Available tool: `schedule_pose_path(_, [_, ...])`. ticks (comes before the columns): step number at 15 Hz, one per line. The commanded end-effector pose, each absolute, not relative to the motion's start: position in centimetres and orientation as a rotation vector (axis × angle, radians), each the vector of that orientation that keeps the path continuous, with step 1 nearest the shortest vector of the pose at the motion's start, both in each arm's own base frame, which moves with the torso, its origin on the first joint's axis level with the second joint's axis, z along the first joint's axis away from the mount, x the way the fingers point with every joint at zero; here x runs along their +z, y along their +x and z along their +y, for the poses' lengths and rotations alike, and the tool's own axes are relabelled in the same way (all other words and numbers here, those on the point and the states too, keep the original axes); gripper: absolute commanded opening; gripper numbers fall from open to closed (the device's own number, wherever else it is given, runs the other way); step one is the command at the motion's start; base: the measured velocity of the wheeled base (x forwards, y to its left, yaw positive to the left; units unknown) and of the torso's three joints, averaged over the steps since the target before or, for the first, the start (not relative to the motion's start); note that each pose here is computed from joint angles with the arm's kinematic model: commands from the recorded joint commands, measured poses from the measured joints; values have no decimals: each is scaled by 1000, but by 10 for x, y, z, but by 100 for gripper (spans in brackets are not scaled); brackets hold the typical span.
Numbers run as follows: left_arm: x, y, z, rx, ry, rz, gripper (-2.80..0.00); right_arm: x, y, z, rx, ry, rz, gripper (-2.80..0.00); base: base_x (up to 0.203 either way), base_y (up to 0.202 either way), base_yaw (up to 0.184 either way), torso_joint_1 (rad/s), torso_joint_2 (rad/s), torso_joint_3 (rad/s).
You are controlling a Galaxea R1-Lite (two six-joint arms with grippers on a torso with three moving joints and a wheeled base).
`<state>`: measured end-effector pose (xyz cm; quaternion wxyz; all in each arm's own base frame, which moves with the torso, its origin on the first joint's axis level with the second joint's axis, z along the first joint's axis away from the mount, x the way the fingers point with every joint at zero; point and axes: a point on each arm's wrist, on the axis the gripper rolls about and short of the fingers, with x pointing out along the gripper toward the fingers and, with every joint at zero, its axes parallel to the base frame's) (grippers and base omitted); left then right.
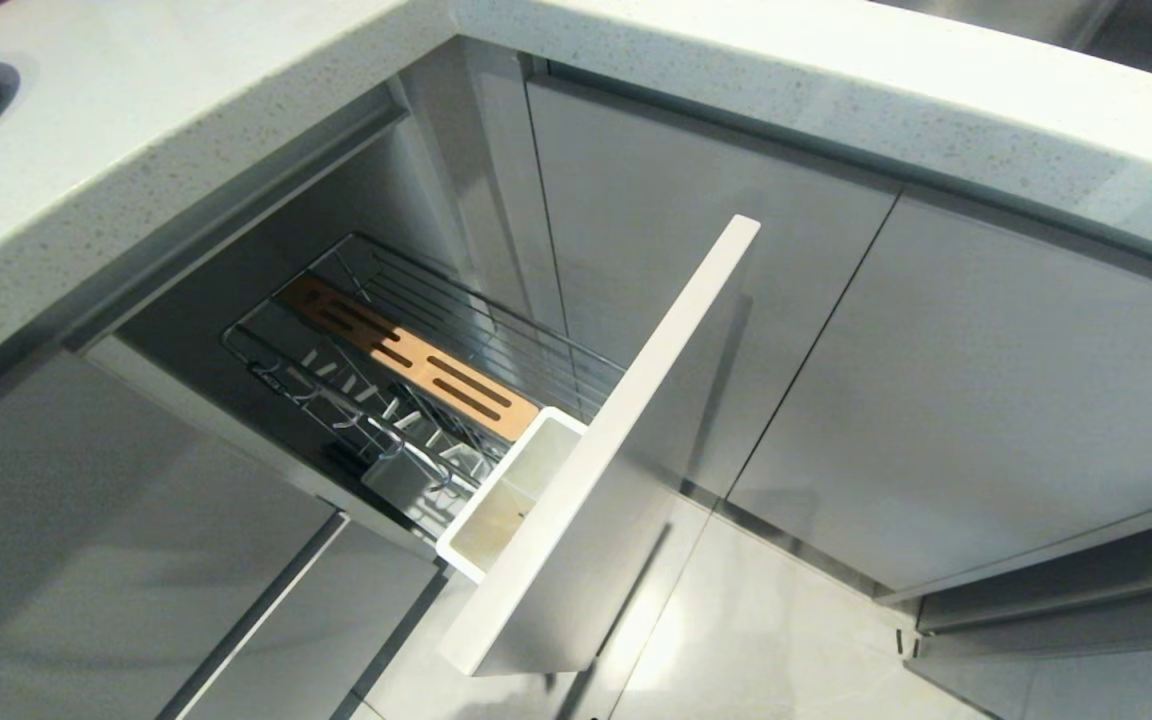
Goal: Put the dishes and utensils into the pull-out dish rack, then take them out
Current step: Take the chopsticks out of the cupboard
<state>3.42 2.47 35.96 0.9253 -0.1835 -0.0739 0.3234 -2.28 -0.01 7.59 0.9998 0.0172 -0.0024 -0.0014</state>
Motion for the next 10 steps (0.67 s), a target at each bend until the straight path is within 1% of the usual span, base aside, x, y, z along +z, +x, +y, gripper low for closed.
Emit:
schedule_pose_path(1, [362, 34, 26, 697, -375, -175, -280, 75, -23, 0, -2, 35, -8, -280, 0, 0, 0, 0, 0, 0])
schedule_pose_path(5, [365, 33, 25, 699, -371, -185, -280, 75, -23, 0, -3, 35, -8, -280, 0, 0, 0, 0, 0, 0])
schedule_pose_path(10, [355, 43, 27, 564, -387, -119, -280, 75, -23, 0, -3, 34, -8, -280, 0, 0, 0, 0, 0, 0])
